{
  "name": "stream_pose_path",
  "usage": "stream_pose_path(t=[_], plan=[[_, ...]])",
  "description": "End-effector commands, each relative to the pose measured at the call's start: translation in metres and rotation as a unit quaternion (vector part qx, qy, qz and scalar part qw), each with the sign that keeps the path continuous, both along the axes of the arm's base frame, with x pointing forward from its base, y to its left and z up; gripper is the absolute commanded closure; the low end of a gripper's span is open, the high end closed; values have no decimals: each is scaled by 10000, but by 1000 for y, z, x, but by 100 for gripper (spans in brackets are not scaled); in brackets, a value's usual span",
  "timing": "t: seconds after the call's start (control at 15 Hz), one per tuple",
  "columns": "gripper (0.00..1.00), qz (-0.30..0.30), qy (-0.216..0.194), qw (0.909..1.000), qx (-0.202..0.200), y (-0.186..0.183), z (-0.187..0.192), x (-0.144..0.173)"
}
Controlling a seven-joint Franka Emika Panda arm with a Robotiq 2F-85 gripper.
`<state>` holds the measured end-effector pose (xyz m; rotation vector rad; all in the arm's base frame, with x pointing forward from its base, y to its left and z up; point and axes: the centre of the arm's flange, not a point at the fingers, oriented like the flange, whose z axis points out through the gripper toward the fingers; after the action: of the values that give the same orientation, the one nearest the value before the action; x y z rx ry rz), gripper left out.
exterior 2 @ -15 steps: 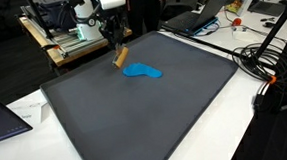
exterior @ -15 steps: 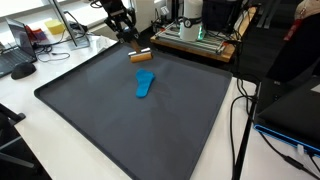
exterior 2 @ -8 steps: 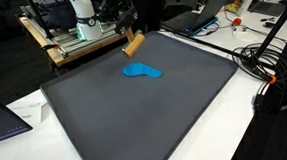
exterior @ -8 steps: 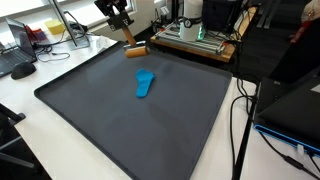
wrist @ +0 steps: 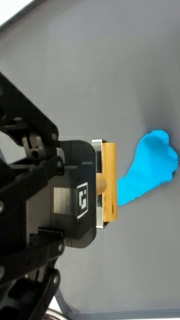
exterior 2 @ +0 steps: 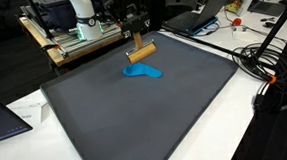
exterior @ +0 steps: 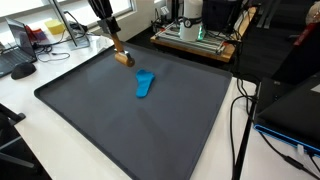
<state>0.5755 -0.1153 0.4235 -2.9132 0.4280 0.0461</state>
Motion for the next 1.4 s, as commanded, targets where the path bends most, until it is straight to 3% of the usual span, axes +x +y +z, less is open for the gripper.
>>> stream_pose_path(t=[0.0, 0.33, 0.4, 0.8, 1.0, 1.33], plan=[[53, -146, 70, 9998, -89, 2, -3, 3], [53, -296, 120, 9994, -163, 3, -6, 9], [78, -299, 119, 9993, -163, 2, -6, 9], [78, -603, 490, 9963, -379, 8, -9, 20], [78, -1063, 635, 9917, -352, 7, -8, 28], [78, -1955, 819, 9763, -439, -2, -12, 38]])
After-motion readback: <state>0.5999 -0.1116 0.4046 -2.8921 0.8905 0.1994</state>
